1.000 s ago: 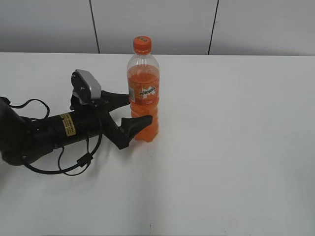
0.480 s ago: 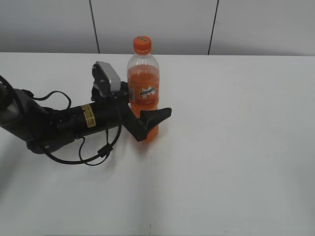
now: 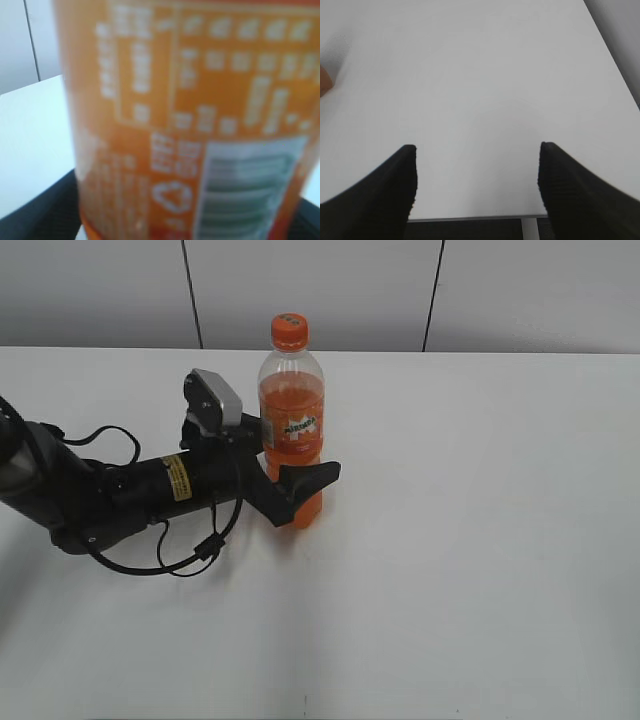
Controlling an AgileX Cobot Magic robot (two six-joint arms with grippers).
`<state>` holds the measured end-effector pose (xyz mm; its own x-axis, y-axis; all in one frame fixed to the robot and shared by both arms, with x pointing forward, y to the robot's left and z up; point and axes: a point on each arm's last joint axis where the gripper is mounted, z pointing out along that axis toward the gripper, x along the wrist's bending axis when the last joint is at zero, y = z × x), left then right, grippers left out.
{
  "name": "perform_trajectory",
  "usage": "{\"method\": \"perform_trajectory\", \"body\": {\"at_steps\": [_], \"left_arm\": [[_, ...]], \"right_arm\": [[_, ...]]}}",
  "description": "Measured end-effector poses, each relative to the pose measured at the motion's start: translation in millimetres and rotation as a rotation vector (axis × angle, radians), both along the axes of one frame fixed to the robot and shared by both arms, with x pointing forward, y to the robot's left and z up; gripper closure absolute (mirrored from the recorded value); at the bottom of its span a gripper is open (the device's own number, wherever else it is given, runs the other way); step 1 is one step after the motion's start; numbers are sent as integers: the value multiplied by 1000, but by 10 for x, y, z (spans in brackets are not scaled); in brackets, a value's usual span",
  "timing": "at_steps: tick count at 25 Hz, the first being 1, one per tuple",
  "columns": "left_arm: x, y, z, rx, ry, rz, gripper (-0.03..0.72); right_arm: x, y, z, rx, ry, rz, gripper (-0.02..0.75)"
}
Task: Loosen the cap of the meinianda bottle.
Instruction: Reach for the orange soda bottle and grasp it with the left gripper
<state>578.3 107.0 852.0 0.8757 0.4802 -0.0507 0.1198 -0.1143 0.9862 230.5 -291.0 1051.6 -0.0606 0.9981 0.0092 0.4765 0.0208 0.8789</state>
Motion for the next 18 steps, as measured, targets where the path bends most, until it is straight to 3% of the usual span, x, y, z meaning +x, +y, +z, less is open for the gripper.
{"method": "perform_trajectory", "body": {"at_steps": [13,18], "left_arm": [[16,59,-14,4,8,16,123],[6,56,-17,8,7,6,209]], "right_arm": [[0,0,0,0,0,0,172],[0,0,0,0,0,0,172]]}}
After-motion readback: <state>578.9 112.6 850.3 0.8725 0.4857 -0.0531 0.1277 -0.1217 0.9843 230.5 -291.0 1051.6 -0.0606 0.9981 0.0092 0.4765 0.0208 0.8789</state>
